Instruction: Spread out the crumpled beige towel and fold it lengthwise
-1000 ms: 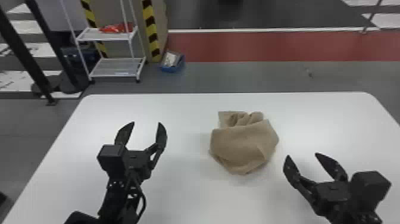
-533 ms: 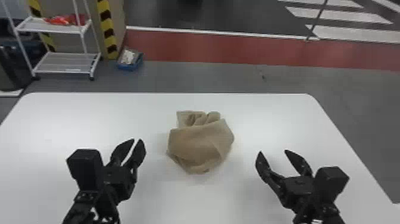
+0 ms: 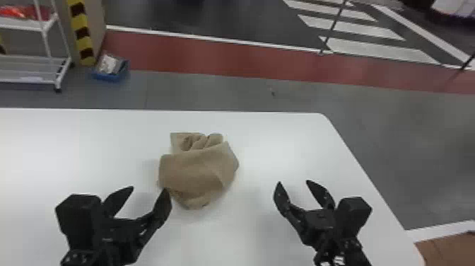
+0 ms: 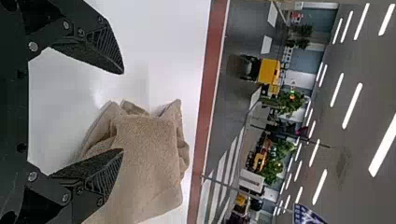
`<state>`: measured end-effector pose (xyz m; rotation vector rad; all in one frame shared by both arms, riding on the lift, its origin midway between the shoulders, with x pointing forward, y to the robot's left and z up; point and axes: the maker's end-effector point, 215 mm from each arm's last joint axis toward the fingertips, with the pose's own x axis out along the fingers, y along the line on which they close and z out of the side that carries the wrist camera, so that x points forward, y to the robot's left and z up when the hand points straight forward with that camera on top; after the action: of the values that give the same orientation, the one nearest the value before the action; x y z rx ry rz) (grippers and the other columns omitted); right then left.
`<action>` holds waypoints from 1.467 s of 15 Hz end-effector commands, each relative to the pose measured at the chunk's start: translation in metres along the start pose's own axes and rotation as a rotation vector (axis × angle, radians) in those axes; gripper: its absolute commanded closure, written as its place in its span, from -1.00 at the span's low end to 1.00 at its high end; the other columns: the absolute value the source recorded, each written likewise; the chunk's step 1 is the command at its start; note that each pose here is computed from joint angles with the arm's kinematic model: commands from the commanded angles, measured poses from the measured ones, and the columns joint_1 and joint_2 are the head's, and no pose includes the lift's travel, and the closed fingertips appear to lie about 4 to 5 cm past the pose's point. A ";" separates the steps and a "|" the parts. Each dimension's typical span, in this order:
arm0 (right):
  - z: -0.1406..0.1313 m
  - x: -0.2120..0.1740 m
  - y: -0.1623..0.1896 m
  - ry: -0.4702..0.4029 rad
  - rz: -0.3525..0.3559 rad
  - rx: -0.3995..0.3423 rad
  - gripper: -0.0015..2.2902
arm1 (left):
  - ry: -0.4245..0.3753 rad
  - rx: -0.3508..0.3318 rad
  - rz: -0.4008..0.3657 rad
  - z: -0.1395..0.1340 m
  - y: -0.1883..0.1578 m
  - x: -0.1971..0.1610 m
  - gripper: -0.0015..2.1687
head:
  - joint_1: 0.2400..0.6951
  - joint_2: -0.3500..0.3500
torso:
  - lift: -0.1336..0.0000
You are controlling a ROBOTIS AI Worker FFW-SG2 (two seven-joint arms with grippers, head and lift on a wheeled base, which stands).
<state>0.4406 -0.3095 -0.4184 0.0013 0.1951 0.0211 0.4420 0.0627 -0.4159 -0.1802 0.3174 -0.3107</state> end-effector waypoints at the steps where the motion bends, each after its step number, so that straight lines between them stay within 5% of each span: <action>1: 0.000 0.000 -0.001 0.000 0.004 0.004 -0.78 | 0.016 0.017 -0.033 -0.011 -0.024 -0.003 -0.70 | 1.00 -0.86 | -0.85; 7: 0.006 -0.001 0.001 -0.010 0.024 0.032 -0.78 | 0.077 0.078 -0.106 -0.055 -0.087 -0.005 -0.69 | 1.00 -1.00 | -0.85; 12: 0.007 -0.004 -0.005 -0.002 0.017 0.037 -0.78 | 0.041 0.162 -0.095 -0.055 -0.112 0.016 -0.69 | 1.00 -1.00 | -0.85; 22: 0.004 -0.002 -0.011 0.020 0.020 0.047 -0.78 | 0.029 0.192 -0.062 -0.047 -0.097 0.034 -0.50 | 1.00 -1.00 | -0.85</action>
<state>0.4400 -0.3209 -0.4135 0.0474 0.2149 0.0354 0.4303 -0.0476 -0.4445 -0.0023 0.3039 -0.4071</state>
